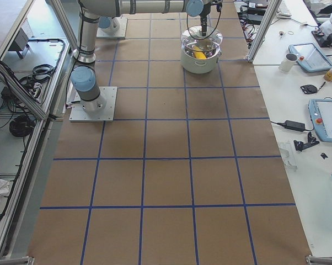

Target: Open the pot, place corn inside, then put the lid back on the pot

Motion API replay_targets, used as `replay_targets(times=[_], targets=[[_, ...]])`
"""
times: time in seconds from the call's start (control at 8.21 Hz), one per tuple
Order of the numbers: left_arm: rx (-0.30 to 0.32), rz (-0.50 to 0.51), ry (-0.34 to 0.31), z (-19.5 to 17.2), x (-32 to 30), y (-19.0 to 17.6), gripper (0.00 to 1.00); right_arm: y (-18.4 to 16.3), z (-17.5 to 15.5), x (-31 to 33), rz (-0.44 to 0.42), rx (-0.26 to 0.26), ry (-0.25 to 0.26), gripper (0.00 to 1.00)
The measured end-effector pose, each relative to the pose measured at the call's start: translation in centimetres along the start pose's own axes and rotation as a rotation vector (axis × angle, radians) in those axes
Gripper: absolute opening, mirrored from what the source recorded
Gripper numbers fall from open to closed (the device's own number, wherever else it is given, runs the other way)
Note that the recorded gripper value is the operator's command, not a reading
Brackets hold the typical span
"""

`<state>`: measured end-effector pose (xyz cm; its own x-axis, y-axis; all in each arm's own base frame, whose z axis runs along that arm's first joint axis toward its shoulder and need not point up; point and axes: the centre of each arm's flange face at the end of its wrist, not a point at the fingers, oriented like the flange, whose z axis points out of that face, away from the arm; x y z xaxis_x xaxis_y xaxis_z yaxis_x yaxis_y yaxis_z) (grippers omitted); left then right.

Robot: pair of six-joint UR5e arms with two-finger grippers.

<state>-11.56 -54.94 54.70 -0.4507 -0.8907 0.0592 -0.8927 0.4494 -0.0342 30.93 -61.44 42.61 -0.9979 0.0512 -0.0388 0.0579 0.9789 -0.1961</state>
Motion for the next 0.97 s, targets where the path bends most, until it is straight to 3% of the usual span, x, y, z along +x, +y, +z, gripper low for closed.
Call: replay_targets(times=[0.37,0.97], targets=[[0.02,0.353,-0.011,-1.0,-0.9,0.3,1.0,-0.5,3.1,-1.6,0.017,0.001,-0.005,0.26],[-0.001,0.807,-0.028,-0.2,-1.0,0.7,1.0,-0.2,4.5,-1.9,0.022,-0.019,-0.01,0.26]])
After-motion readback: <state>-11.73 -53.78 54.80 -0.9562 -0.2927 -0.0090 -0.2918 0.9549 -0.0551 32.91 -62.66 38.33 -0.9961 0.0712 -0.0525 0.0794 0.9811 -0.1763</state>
